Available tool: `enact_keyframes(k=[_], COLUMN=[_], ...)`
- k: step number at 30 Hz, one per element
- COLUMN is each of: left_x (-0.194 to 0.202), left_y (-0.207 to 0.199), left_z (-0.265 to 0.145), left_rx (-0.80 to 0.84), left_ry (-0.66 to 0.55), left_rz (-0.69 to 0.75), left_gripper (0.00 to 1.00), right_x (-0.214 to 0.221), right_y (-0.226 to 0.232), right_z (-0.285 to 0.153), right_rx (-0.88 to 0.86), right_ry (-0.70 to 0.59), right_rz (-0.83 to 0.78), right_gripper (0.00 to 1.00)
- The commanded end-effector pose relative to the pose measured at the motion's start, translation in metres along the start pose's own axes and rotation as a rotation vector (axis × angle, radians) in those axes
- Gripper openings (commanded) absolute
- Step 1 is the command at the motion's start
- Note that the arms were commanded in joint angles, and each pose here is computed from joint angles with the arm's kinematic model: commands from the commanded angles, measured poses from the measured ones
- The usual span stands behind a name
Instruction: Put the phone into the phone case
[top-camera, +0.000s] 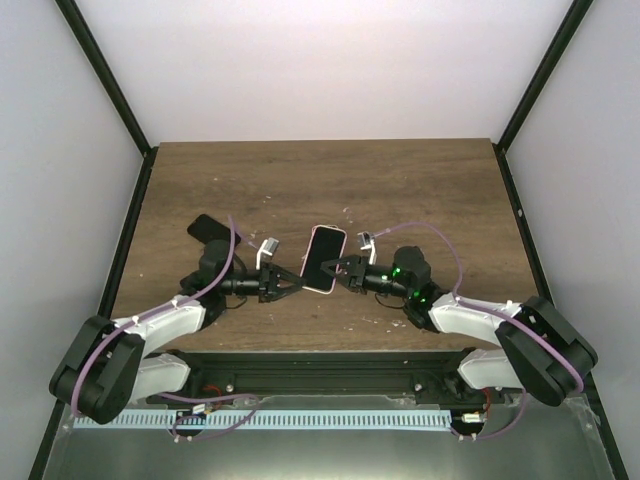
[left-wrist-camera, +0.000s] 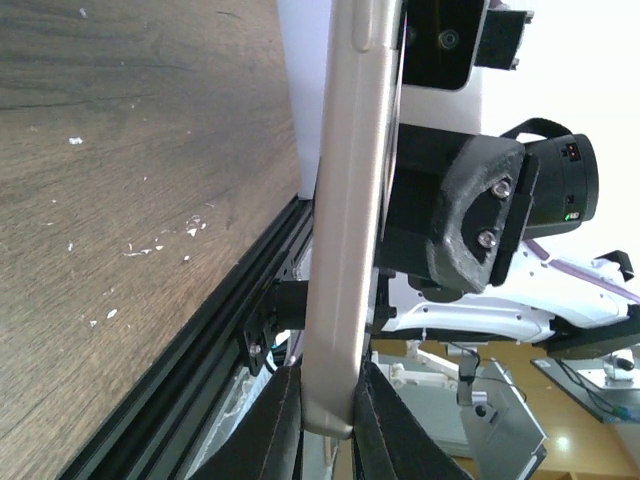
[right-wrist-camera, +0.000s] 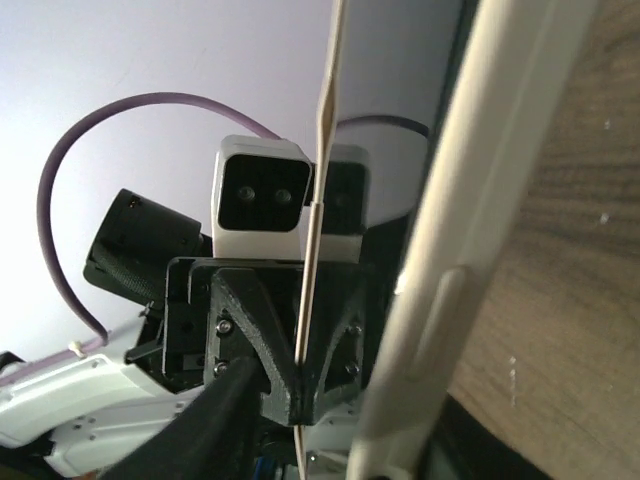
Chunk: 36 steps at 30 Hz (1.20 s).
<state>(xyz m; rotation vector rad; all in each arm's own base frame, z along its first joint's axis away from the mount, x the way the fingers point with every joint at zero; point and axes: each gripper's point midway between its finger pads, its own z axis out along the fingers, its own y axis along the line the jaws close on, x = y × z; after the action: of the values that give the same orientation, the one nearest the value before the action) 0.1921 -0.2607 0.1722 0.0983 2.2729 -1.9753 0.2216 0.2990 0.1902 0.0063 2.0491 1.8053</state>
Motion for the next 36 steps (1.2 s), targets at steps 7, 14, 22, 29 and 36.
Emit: enact_keyframes(k=[7, 14, 22, 29, 36], left_x=[-0.014, -0.017, -0.017, -0.016, -0.014], left_y=[-0.02, -0.013, 0.003, 0.001, -0.001], left_z=[-0.001, 0.0, 0.001, 0.0, 0.001], left_rx=[0.047, 0.03, -0.028, -0.02, -0.009], left_ry=[-0.058, -0.069, -0.072, -0.079, -0.062], left_rz=[0.097, 0.095, 0.096, 0.097, 0.081], left_gripper=[0.0, 0.0, 0.0, 0.0, 0.11], right_x=[0.03, 0.032, 0.032, 0.034, 0.026], right_y=[0.015, 0.016, 0.014, 0.009, 0.004], right_z=[0.001, -0.001, -0.006, -0.008, -0.006], right_rx=[-0.019, -0.032, -0.035, -0.012, 0.026], right_ry=[0.168, 0.169, 0.143, 0.135, 0.105], right_rz=[-0.017, 0.031, 0.075, 0.096, 0.017], right_gripper=[0.47, 0.29, 0.01, 0.31, 0.01])
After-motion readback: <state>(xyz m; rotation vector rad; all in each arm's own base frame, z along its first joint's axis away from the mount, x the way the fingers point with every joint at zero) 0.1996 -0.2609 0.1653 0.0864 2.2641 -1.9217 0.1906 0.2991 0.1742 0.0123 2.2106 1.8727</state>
